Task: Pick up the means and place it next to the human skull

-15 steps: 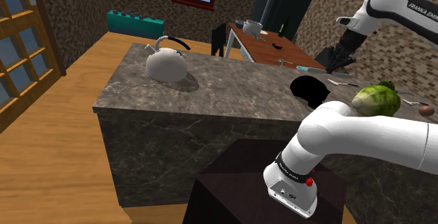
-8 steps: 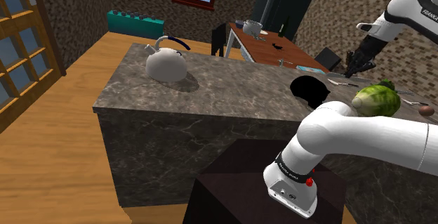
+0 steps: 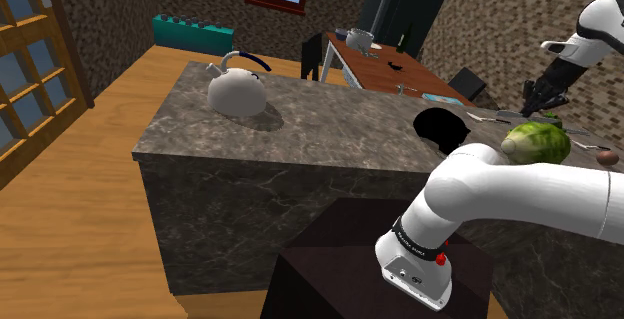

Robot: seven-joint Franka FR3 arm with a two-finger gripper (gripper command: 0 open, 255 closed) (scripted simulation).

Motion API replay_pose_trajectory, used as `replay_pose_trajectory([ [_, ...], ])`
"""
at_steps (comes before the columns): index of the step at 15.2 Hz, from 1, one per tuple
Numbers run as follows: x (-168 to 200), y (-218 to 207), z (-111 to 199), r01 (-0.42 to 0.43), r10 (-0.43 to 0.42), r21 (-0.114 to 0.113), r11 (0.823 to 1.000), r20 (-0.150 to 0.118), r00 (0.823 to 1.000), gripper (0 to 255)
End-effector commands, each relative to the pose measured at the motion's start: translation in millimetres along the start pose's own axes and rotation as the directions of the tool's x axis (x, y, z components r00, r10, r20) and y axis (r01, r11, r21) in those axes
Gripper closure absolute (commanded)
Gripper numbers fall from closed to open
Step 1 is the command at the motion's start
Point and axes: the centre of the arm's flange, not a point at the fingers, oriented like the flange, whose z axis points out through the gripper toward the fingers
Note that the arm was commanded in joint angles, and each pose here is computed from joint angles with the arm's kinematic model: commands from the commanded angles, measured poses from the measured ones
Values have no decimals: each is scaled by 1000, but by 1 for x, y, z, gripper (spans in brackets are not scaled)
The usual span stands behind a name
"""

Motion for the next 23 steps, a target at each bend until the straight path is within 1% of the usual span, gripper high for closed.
replay_pose_trajectory([
  [1,-28,-3,1,1,-1,1,1000,1,1000,255],
  [4,-69,-10,-1,1,-1,1,1000,1,1000,255],
  [23,-74,-10,99,1,-1,1,1000,1,1000,255],
])
